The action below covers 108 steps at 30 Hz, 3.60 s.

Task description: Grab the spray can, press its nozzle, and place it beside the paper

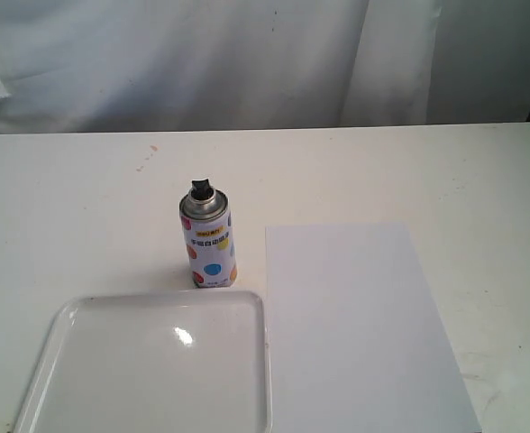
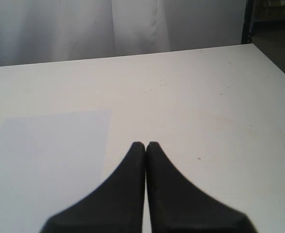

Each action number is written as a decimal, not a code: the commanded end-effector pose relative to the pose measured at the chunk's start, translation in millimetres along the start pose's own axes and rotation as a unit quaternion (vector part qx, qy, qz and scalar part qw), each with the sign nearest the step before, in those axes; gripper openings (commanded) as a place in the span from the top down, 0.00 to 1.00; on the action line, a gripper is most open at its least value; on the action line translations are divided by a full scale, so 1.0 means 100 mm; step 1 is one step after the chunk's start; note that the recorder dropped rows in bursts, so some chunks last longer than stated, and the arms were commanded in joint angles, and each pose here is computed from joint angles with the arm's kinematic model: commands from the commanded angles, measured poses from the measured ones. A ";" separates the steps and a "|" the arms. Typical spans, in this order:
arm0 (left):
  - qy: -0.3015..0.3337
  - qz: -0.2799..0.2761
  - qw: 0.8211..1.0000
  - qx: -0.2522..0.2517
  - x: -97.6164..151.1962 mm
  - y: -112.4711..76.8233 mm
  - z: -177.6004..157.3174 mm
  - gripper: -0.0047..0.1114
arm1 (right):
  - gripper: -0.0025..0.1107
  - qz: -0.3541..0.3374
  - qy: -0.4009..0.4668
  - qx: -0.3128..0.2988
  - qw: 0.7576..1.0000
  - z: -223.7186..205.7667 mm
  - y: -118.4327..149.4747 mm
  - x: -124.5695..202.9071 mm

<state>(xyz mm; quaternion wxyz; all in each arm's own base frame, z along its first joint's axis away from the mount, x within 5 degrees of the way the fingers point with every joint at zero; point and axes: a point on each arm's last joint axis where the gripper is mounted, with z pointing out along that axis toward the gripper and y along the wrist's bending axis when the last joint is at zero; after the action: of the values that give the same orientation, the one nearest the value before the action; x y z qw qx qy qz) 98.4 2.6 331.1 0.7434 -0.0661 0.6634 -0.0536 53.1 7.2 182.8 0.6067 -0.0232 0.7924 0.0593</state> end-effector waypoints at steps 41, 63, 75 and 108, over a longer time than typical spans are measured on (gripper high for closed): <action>0.163 0.035 0.982 0.087 1.16 0.00 0.98 0.96 | 0.98 -0.001 -0.001 0.004 1.000 0.00 -0.01 0.01; 0.252 0.048 0.963 0.083 1.39 0.03 0.95 0.95 | 0.98 -0.001 -0.001 0.004 1.000 0.00 -0.01 0.01; 0.327 0.043 0.910 0.253 2.07 -0.14 1.06 0.94 | 0.98 -0.001 -0.001 0.004 1.000 0.00 -0.01 0.01; 0.325 -0.038 0.908 0.263 2.33 -0.16 1.19 0.06 | 0.98 -0.001 -0.001 0.004 1.000 0.00 -0.01 0.01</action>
<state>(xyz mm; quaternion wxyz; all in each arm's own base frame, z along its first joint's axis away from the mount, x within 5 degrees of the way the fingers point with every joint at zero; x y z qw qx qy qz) 242.0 -48.4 118.1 0.4689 0.1234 0.8293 -0.2778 53.1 7.2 182.8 0.6067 -0.0232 0.7924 0.0593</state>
